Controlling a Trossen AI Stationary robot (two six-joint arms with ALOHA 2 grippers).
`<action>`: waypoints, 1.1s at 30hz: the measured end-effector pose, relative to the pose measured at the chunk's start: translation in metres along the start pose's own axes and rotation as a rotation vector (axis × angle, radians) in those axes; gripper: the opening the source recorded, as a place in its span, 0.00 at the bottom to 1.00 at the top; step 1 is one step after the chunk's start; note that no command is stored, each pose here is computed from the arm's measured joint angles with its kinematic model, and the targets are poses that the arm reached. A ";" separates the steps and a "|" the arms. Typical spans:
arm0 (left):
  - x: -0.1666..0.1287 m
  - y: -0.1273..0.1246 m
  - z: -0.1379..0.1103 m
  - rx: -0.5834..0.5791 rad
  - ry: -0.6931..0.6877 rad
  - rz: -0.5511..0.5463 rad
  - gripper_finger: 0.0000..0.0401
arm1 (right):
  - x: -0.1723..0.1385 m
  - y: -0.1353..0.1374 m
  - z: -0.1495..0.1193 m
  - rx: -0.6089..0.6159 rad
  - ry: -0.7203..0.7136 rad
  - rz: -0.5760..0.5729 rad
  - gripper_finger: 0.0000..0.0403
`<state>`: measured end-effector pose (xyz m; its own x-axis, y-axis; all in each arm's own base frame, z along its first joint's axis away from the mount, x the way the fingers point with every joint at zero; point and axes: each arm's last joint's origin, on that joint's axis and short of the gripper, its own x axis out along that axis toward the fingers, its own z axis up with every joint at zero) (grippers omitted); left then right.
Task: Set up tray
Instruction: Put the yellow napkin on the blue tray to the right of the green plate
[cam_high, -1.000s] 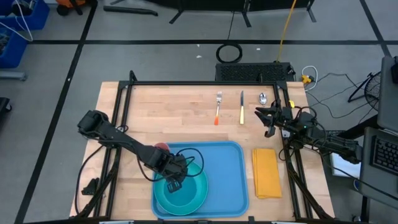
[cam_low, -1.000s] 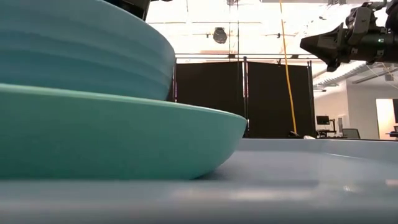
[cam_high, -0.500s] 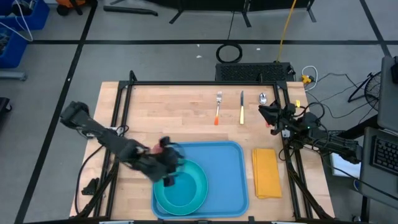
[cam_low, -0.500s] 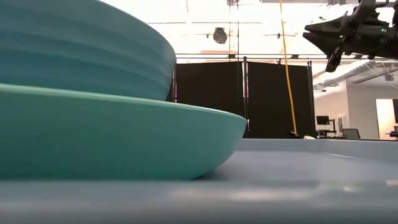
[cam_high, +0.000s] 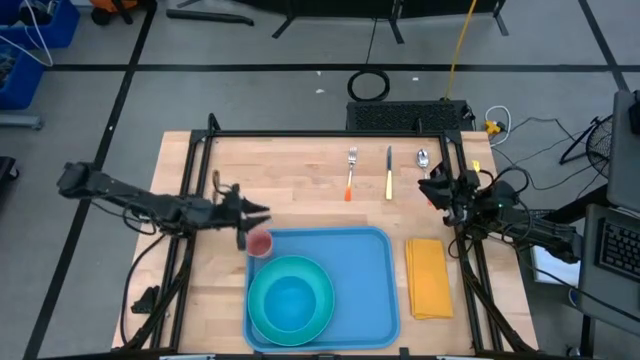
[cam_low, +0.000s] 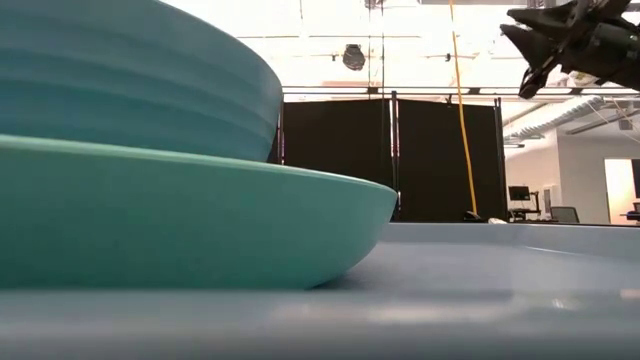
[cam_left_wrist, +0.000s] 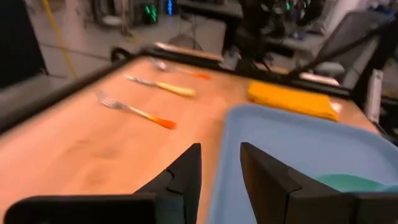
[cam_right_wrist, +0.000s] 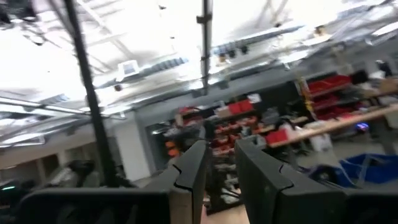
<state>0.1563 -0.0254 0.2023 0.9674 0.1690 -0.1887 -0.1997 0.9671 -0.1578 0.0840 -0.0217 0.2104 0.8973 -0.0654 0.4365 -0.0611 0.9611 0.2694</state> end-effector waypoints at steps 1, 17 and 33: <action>-0.004 0.005 -0.001 0.008 -0.026 -0.006 0.29 | 0.000 0.001 0.001 0.002 -0.004 0.014 0.19; -0.040 0.041 -0.029 0.066 -0.137 0.009 0.29 | 0.001 0.006 -0.004 0.269 0.256 0.138 0.19; -0.051 0.044 -0.032 0.062 -0.137 -0.011 0.29 | -0.028 0.014 0.002 0.695 1.083 -0.614 0.15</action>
<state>0.0931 0.0019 0.1738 0.9825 0.1784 -0.0529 -0.1829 0.9782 -0.0985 0.0575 -0.0068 0.2034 0.7255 0.1222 -0.6773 0.5395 0.5101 0.6699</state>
